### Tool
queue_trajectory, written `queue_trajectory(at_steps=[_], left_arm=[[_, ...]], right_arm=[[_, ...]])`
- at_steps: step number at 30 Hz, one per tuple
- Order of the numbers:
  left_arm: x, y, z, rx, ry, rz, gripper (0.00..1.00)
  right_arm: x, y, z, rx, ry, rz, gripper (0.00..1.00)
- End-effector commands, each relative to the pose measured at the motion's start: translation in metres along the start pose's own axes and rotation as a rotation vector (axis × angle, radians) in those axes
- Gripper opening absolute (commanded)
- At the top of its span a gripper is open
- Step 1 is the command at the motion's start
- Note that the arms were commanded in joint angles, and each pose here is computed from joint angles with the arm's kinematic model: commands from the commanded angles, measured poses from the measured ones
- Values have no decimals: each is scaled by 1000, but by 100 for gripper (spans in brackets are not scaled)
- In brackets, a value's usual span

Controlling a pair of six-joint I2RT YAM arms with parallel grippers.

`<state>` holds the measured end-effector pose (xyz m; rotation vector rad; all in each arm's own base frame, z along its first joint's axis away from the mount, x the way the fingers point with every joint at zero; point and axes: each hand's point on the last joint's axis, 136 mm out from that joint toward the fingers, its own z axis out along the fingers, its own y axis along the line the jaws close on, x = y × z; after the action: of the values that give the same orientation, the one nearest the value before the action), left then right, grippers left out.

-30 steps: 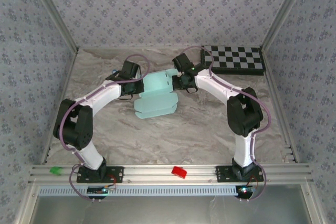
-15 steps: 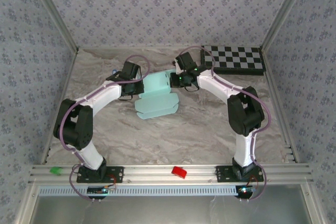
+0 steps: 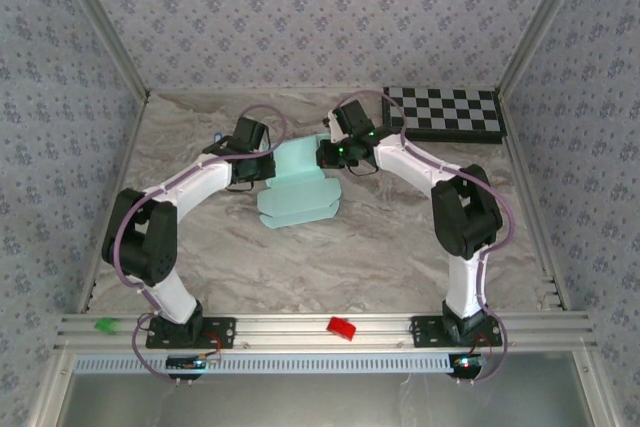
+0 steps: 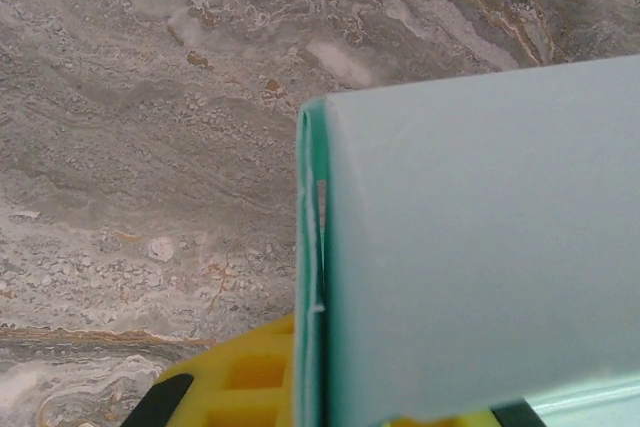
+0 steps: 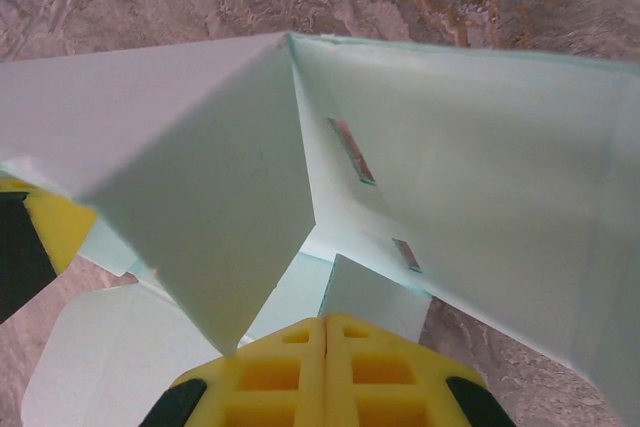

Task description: Fold the paper box

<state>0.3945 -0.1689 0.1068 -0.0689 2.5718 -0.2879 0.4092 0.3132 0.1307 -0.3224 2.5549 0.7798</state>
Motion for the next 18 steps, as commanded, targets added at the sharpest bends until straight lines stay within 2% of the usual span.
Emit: queue_trajectory(at_steps=[1,12,18], left_arm=[[-12,-14,-10,55,-41,-4,0],[-10,-14,-8,55,-39,-7,0],[-9,-11,-7,36,-41,-2,0]], right_arm=[[0,9,6,-37,13,6,0],[-2,14,4,-57,9,-6,0],[-11,2,-15,46,-52,-30,0]])
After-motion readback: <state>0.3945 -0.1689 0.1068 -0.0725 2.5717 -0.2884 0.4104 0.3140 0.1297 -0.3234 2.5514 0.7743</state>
